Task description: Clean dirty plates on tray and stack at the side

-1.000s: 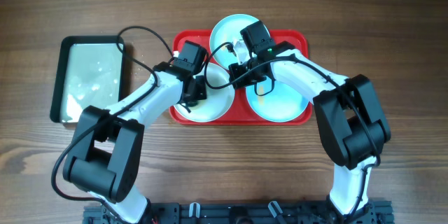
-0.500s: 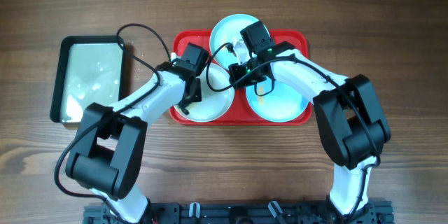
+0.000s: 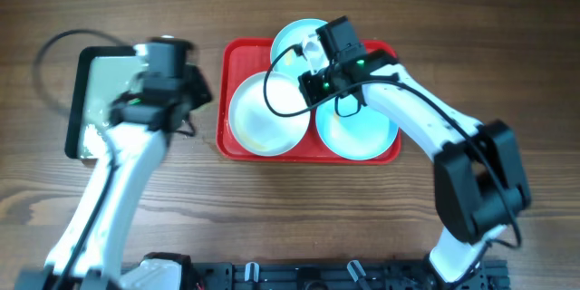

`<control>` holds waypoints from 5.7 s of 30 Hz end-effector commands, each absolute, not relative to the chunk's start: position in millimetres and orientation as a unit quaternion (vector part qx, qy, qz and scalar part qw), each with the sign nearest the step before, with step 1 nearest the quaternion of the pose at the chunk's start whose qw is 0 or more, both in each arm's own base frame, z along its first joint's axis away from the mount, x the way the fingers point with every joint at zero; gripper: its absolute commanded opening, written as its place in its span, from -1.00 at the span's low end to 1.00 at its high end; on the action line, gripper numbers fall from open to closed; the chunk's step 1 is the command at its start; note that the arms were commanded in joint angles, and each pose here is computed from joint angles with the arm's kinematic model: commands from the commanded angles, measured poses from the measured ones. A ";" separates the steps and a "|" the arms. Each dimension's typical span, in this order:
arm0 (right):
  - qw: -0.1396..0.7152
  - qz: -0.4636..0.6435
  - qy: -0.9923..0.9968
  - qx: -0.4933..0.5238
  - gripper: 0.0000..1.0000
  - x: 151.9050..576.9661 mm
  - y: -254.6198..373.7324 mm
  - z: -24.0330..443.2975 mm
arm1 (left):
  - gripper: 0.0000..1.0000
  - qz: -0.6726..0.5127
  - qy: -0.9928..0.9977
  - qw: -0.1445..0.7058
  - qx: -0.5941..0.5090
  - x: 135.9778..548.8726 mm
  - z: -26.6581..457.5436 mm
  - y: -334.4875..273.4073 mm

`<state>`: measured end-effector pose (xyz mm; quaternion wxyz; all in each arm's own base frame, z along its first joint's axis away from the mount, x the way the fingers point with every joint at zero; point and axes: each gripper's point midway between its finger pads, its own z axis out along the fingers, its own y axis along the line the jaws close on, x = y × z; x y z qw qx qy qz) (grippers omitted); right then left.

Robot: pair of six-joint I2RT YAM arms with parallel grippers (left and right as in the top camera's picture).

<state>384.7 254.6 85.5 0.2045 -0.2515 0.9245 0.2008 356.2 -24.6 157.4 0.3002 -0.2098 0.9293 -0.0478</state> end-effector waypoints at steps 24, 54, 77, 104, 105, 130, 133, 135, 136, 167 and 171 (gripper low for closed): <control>0.528 -0.417 0.580 -0.459 -0.91 361.4 325.7 324.3 | -0.92 -0.055 0.874 0.269 -0.402 306.8 166.3 96.8; 0.395 0.235 0.888 -0.026 -0.92 463.1 66.7 223.8 | -0.92 -0.053 0.879 0.248 -0.404 308.9 152.8 97.3; 0.318 0.060 0.926 0.193 -0.92 454.0 -156.9 85.4 | -0.92 -0.050 0.884 0.248 -0.393 308.9 152.8 97.4; 0.249 0.221 0.942 -0.037 0.98 487.1 137.0 85.6 | -0.92 -0.053 0.888 0.246 -0.384 310.3 152.5 90.9; 0.254 0.204 0.945 -0.019 0.98 493.7 131.8 78.1 | -0.92 -0.052 0.888 0.247 -0.384 310.3 152.5 90.9; 0.153 0.233 0.950 -0.139 -0.91 450.5 201.5 10.5 | -0.92 -0.137 0.911 0.240 -0.307 321.4 157.1 45.8; 0.135 0.227 0.950 -0.164 -0.91 438.4 204.8 7.2 | -0.92 -0.172 0.919 0.238 -0.262 326.5 160.8 16.4; 0.124 0.227 0.951 -0.168 -0.91 431.7 209.4 5.8 | -0.92 -0.180 0.926 0.238 -0.230 329.8 162.2 -4.9; 0.123 0.228 0.951 -0.170 -0.91 429.8 213.3 5.8 | -0.92 -0.184 0.928 0.239 -0.217 331.8 162.5 -13.9; 0.135 0.169 0.967 -0.134 -0.65 426.8 233.8 -5.9 | -0.92 -0.225 0.952 0.178 -0.111 378.7 74.3 -136.1; 0.132 0.168 0.967 -0.137 -0.91 423.7 236.7 -6.4 | -0.92 -0.230 0.948 0.191 -0.109 385.2 76.9 -138.5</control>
